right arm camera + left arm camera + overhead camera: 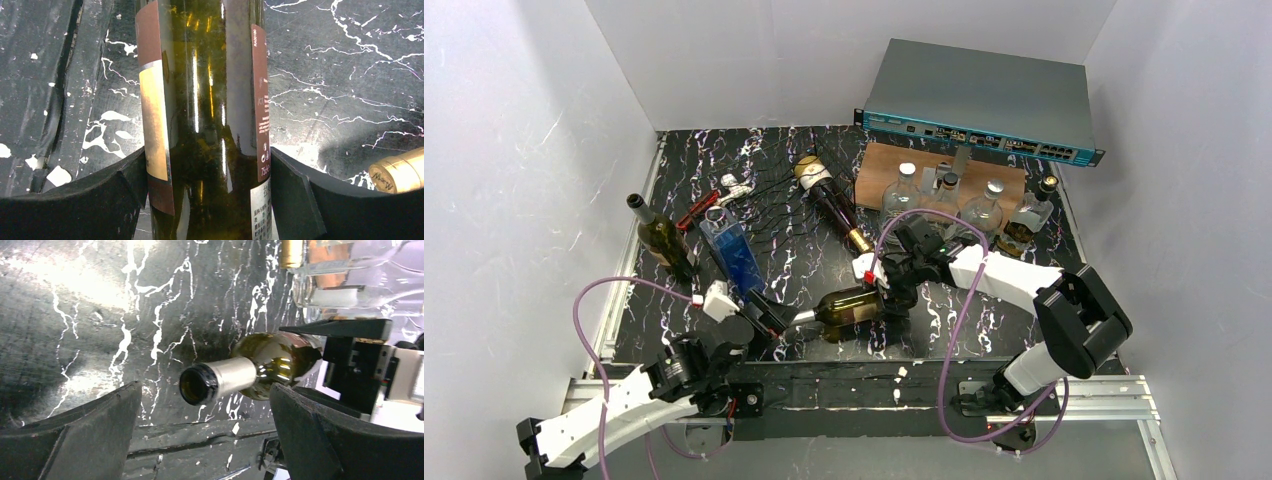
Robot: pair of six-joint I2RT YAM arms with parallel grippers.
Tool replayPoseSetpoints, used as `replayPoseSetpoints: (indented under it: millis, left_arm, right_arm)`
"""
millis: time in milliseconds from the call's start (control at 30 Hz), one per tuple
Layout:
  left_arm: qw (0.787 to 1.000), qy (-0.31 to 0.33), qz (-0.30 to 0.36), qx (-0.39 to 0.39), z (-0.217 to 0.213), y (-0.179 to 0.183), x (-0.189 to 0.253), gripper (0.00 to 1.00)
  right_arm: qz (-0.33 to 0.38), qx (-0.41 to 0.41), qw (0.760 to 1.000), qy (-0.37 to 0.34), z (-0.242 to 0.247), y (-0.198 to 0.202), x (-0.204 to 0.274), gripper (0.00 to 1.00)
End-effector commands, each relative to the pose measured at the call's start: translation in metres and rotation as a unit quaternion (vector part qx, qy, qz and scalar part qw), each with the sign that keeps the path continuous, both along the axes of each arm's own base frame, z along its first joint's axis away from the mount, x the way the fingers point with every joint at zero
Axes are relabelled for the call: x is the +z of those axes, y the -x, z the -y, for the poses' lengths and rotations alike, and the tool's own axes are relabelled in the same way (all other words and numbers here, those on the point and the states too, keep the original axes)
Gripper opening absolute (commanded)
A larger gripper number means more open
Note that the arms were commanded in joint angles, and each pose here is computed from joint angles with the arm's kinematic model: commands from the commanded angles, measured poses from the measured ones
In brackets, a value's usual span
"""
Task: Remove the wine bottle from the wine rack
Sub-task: Pick up the wine bottle from the center of the board.
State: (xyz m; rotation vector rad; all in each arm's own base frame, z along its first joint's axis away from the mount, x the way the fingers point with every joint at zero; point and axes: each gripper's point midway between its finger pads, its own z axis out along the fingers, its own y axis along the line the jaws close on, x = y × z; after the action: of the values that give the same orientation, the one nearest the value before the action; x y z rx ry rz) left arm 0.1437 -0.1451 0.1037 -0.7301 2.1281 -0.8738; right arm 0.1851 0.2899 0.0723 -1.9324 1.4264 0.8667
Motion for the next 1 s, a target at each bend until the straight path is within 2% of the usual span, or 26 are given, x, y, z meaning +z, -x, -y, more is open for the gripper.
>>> replayPoseSetpoints:
  millis: [0,233,533,867,967]
  left_arm:
    - [1.0,0.001,-0.002,0.028,-0.004,-0.006,-0.005,0.98]
    - [0.998,0.033,0.047,0.037,0.01,-0.023,0.021,0.98]
    - [0.995,0.065,0.066,0.045,0.025,-0.034,0.027,0.97]
    - [0.99,0.099,0.082,0.057,0.031,-0.041,0.038,0.75]
    - [0.989,0.105,0.085,0.054,0.035,-0.043,0.041,0.63]
  right_arm:
    - [-0.016,0.015,0.998,-0.051,-0.014,0.005,0.021,0.25]
    - [-0.057,0.013,0.995,-0.084,-0.019,0.01,0.034,0.24]
    - [-0.091,0.006,0.99,-0.108,-0.02,0.01,0.041,0.23]
    - [-0.106,0.003,0.988,-0.116,-0.022,0.011,0.042,0.23]
    - [-0.108,0.001,0.987,-0.118,-0.022,0.01,0.042,0.23]
